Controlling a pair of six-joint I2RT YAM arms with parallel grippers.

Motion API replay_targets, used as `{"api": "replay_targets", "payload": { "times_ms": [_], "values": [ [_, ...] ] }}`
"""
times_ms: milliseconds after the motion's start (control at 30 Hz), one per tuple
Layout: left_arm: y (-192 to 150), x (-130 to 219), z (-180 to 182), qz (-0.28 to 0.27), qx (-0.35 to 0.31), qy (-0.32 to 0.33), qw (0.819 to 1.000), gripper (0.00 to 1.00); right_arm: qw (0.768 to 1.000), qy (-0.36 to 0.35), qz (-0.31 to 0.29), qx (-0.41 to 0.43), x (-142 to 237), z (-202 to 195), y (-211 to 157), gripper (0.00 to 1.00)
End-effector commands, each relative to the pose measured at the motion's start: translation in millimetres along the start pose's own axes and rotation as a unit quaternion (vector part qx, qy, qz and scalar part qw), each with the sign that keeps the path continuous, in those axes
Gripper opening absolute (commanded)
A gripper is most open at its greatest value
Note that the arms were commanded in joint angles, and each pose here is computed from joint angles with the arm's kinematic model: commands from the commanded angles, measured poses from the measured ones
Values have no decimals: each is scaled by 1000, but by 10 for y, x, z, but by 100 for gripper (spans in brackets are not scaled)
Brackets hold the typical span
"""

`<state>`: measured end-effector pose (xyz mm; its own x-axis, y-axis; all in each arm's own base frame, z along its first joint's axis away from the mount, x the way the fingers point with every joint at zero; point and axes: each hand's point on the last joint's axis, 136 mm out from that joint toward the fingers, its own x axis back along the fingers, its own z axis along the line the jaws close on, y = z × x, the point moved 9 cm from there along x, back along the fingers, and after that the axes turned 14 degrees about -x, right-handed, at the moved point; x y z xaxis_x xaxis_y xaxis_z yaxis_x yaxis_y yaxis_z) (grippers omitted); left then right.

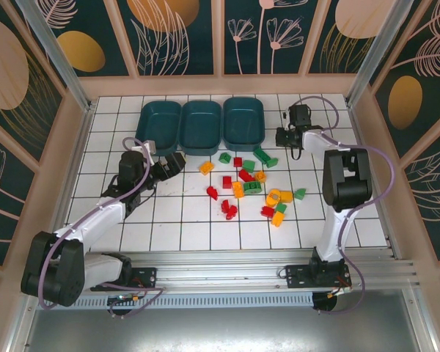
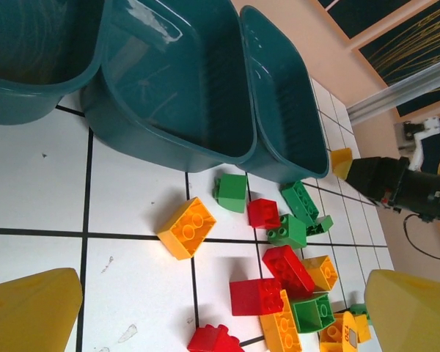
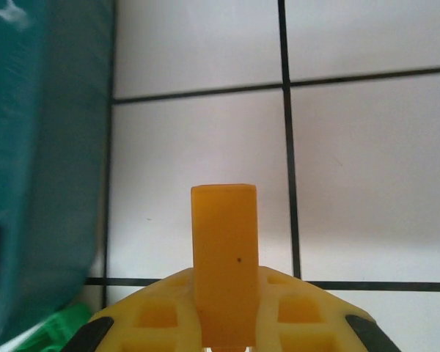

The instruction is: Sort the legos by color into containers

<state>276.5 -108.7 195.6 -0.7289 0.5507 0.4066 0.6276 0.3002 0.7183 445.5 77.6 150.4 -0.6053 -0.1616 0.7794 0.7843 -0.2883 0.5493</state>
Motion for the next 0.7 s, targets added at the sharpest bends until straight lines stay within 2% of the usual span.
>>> {"api": "replay_targets", "payload": {
  "times_ms": [0, 133, 233, 333, 400, 467, 500, 667],
  "values": [
    [-65, -61, 23, -2, 17, 0, 1000, 99, 998, 20, -57, 22, 347, 406, 119, 3],
    [-270, -217, 30, 28, 36, -4, 999, 98, 996, 58, -40, 50, 299, 822, 114, 5],
    [-404, -366, -45, 57, 44, -20, 997, 98, 996, 50, -12, 69, 67, 1026, 90, 7],
    [-502, -467, -109, 72, 52, -39, 995, 98, 996, 57, -8, 72, -34, 1174, 143, 12],
    [-540, -502, -111, 78, 55, -41, 995, 98, 996, 63, -5, 71, -77, 1237, 188, 19],
    [-540, -512, -103, 78, 53, -37, 995, 99, 996, 61, -4, 71, -83, 1286, 229, 36],
    [-529, -517, -108, 79, 50, -36, 995, 99, 996, 58, -5, 72, -84, 1300, 246, 40],
    [-476, -530, -139, 80, 38, -37, 995, 98, 996, 51, -23, 73, 55, 1346, 324, 43]
  ]
}}
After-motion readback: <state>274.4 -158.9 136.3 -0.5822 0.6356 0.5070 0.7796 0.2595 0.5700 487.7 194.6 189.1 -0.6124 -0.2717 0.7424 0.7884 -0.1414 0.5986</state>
